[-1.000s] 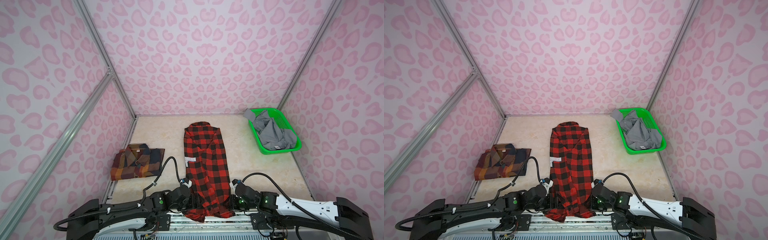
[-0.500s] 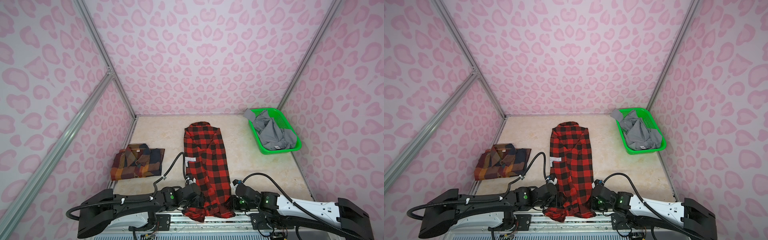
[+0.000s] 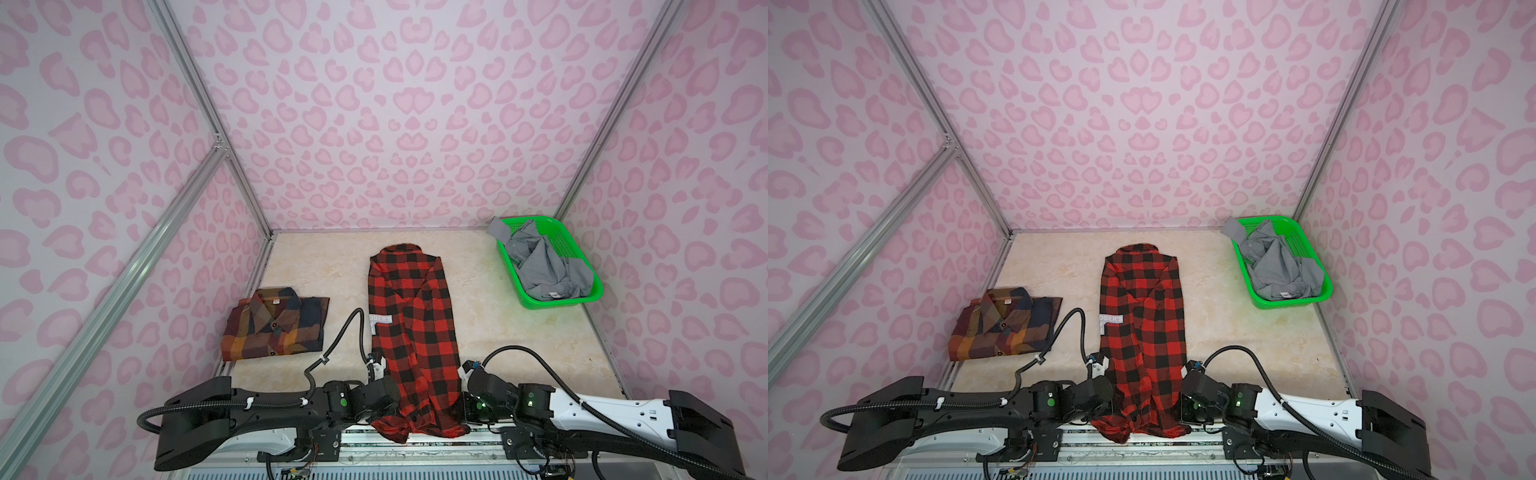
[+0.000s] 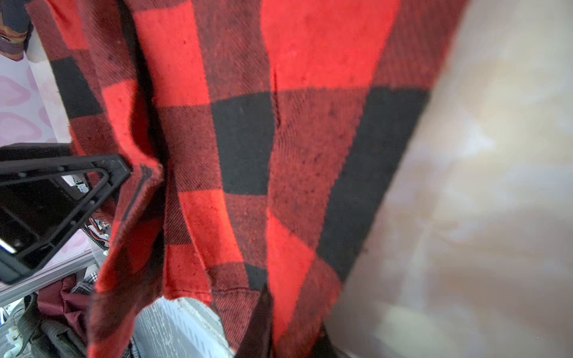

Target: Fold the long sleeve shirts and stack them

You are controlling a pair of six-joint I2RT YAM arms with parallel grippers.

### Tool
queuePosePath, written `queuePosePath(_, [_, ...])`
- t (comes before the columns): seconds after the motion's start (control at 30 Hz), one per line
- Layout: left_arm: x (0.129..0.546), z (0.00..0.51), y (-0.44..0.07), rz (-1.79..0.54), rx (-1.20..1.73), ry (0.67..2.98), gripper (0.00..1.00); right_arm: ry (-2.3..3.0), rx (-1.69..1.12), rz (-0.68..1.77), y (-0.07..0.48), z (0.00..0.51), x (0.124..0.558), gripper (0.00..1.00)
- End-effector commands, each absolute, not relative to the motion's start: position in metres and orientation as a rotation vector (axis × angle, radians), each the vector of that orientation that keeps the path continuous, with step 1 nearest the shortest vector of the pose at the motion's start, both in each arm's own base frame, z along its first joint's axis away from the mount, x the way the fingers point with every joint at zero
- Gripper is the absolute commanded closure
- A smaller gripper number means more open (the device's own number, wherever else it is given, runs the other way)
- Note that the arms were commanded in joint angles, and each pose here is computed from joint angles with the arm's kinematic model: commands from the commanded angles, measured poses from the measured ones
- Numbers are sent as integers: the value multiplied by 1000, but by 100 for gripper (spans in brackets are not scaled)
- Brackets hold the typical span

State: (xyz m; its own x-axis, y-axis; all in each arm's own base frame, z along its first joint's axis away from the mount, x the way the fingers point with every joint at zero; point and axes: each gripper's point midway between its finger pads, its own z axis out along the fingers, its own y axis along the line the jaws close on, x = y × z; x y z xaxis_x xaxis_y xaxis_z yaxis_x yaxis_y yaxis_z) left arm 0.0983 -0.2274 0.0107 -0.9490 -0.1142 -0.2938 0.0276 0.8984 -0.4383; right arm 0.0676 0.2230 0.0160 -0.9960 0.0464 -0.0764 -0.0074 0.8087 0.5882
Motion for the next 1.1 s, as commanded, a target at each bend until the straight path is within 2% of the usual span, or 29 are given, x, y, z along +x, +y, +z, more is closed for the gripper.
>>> queuePosePath(0.0, [67,-19,-172,-328,-63,2961,86,2910,12,888,220,13,68,90])
queuePosePath(0.03, [67,-17,-172,-332,-68,2960,95,2906,9,890,221,15,69,92])
queuePosePath(0.07, [67,-16,-174,-340,-70,2959,96,2903,3,892,222,16,70,93])
queuePosePath(0.47, [79,34,-194,-542,-206,2885,96,2833,-73,923,247,54,85,100])
queuePosePath(1.07, [129,89,-198,-799,-577,2708,96,2753,-108,989,271,95,117,100])
